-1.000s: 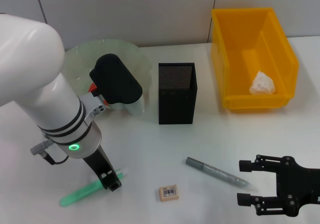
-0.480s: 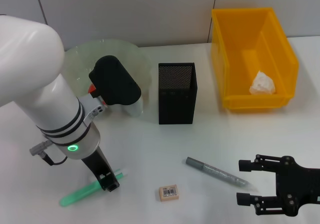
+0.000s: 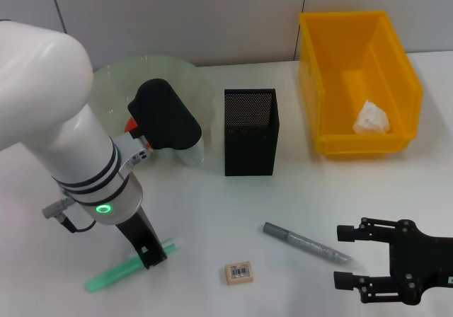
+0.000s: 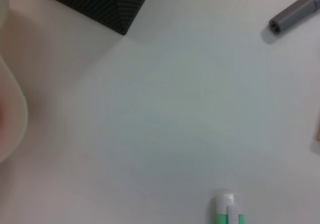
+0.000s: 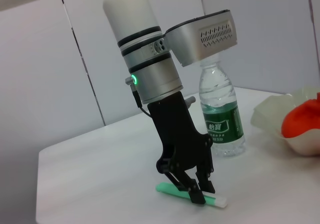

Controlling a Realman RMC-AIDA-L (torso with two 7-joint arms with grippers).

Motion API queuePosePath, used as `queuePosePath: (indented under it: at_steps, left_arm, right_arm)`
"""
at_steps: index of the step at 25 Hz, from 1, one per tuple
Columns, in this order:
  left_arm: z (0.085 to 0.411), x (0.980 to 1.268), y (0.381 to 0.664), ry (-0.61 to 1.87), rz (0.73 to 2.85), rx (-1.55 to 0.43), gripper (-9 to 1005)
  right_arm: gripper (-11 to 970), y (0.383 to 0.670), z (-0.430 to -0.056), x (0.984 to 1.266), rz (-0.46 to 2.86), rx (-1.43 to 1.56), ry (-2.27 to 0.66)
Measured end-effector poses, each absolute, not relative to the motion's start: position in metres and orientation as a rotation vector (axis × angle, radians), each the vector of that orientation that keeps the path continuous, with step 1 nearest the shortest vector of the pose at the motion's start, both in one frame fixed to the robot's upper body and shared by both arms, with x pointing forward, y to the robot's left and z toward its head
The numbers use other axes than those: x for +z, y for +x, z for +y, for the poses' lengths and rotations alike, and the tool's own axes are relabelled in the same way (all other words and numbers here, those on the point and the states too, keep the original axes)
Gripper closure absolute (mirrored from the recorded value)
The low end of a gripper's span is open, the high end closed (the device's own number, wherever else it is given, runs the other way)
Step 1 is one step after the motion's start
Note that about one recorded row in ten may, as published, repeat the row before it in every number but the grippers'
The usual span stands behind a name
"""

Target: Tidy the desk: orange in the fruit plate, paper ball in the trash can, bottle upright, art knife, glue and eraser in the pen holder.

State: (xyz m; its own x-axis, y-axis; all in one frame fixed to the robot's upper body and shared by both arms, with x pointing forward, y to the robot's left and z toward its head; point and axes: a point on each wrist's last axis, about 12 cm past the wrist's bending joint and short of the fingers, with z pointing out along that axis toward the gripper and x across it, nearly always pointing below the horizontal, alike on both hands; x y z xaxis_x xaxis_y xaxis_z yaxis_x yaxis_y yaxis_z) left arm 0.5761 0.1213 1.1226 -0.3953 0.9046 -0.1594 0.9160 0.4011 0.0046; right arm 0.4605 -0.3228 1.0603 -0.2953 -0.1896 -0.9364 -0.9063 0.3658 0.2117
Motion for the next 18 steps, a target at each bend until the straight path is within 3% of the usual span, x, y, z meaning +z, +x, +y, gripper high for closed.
queuePosePath:
  at_steps: [5, 9, 13, 18]
  left_arm:
    - [0.114, 1.134, 0.575, 1.652, 2.469, -0.14, 808]
    - [0.111, 1.14, 0.575, 1.654, 2.454, -0.154, 807]
    - [0.104, 1.169, 0.573, 1.61, 2.335, -0.212, 799]
    - [0.095, 1.21, 0.565, 1.488, 2.036, -0.366, 785]
  right_arm:
    - [185, 0.461, -0.323, 1.061, 1.725, 0.996, -0.972]
    - [185, 0.46, -0.324, 1.061, 1.727, 0.997, -0.97]
    - [185, 0.459, -0.325, 1.061, 1.731, 0.995, -0.965]
    - [185, 0.458, -0.325, 1.06, 1.732, 0.995, -0.963]
